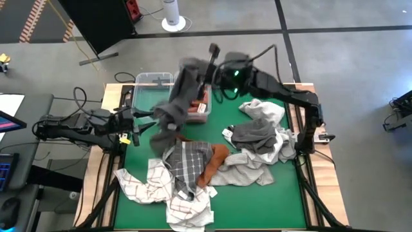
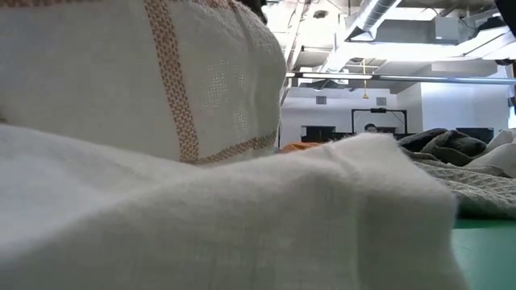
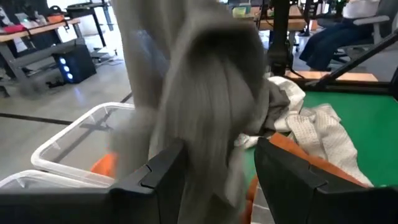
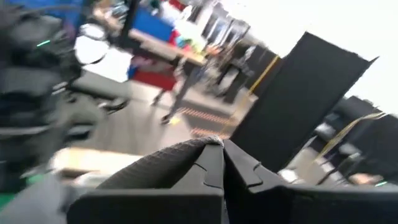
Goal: Sort towels by color in basket
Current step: Put the dark gray towel into the right transparent bin
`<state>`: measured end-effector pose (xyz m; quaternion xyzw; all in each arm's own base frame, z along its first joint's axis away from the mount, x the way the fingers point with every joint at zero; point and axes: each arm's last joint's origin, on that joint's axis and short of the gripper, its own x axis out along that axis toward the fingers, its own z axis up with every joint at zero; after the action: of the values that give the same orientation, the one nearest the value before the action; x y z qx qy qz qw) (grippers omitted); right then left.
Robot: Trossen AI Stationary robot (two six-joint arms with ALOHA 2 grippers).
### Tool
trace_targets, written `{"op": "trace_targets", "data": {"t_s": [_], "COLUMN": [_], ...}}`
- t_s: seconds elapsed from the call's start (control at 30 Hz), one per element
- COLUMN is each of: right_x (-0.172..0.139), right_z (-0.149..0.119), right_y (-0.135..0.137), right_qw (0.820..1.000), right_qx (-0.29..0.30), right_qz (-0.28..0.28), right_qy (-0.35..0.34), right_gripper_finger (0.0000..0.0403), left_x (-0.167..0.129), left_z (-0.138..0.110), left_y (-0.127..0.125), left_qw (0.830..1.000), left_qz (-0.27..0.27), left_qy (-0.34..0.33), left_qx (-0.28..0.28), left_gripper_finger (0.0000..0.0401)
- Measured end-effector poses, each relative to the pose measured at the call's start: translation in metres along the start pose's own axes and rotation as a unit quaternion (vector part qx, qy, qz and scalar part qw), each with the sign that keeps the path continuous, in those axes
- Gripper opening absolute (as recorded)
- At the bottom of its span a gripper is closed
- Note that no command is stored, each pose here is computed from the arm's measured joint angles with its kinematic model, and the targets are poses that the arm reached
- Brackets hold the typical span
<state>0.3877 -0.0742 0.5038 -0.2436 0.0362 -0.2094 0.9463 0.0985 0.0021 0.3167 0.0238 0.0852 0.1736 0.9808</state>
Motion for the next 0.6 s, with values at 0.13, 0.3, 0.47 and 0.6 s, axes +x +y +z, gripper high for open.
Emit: {"op": "trace_targets", "data": {"t_s": [0.13,0.3,0.47,0.6], "right_x": [-0.010,-0.017,-0.029,-0.036], "right_z": [0.016,0.027,0.038,0.042], "right_y": [-0.023,-0.031,-0.042,-0.049], "right_qw": [0.999,0.996,0.993,0.991], "right_qx": [-0.023,-0.066,-0.074,-0.085], "right_qz": [-0.009,-0.013,-0.037,-0.043], "right_qy": [-0.041,-0.059,-0.089,-0.096], "right_gripper_finger": [0.0017,0.0017,0.0017,0.0017], "left_x": [0.002,0.004,0.004,0.005], "left_z": [-0.002,-0.002,-0.002,-0.002], "left_y": [-0.001,-0.002,-0.001,-0.001], "left_qw": [1.000,1.000,1.000,0.999], "left_qz": [0.000,0.001,0.020,0.021], "left_qy": [0.013,0.016,0.014,0.016], "left_qx": [-0.003,-0.005,-0.015,-0.032], "left_gripper_finger": [0.0180,0.0180,0.0180,0.0180]}}
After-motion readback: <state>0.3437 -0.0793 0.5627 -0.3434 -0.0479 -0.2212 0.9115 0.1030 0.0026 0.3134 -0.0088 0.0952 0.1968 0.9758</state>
